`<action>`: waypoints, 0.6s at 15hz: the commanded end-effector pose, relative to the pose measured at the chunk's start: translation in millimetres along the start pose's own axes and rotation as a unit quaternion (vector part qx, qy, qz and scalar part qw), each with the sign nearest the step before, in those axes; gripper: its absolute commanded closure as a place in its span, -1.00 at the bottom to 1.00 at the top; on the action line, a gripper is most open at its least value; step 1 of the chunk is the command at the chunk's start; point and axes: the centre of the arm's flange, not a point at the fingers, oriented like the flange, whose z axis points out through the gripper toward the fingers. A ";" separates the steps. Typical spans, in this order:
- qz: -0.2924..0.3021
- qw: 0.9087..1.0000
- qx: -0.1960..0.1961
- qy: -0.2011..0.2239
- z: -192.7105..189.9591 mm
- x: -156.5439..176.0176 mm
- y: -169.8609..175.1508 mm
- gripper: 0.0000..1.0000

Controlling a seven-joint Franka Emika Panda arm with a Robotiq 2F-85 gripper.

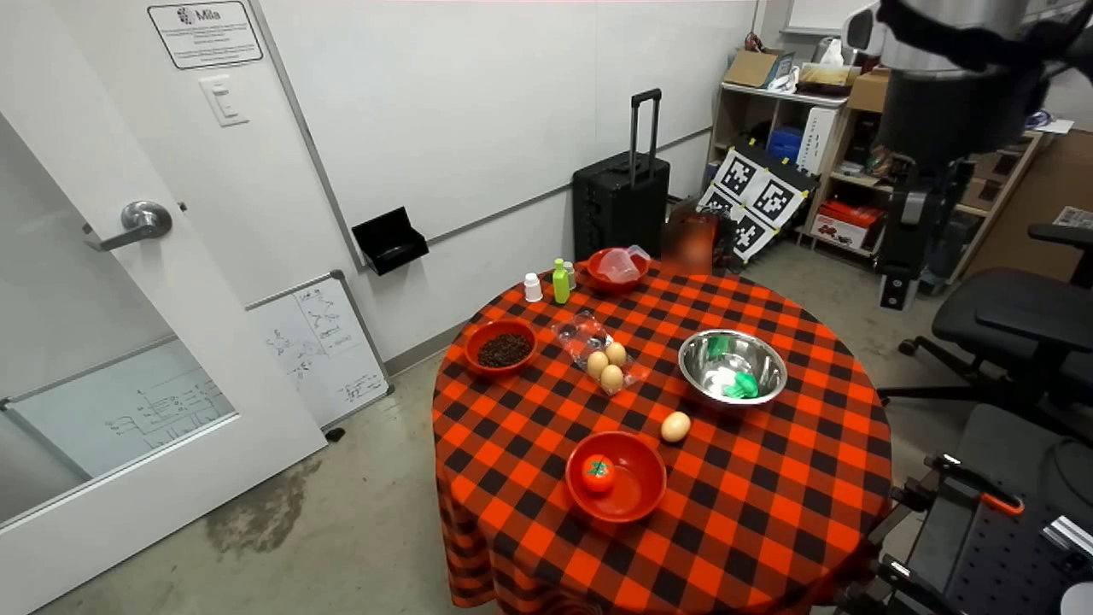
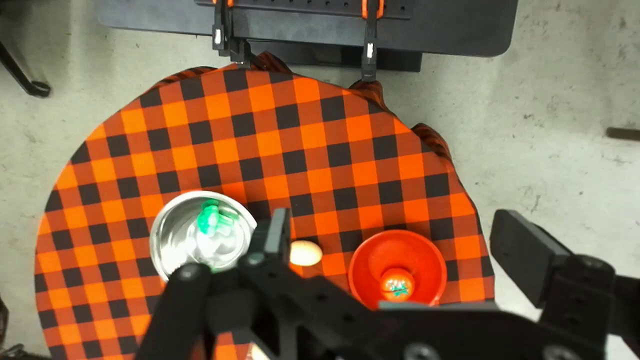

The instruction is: Remove the tomato from the red bowl and put it on the table

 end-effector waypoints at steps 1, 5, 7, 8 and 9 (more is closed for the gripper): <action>-0.095 0.995 0.004 -0.027 18.0 61.1 7.4 -1.00; -0.194 0.980 -0.015 -0.039 59.5 122.9 -2.2 -1.00; -0.245 0.969 -0.026 -0.037 83.4 151.6 -12.2 -1.00; -0.271 0.962 -0.027 -0.034 98.0 165.8 -19.3 -1.00; -0.290 0.956 -0.026 -0.033 108.9 177.9 -25.8 -1.00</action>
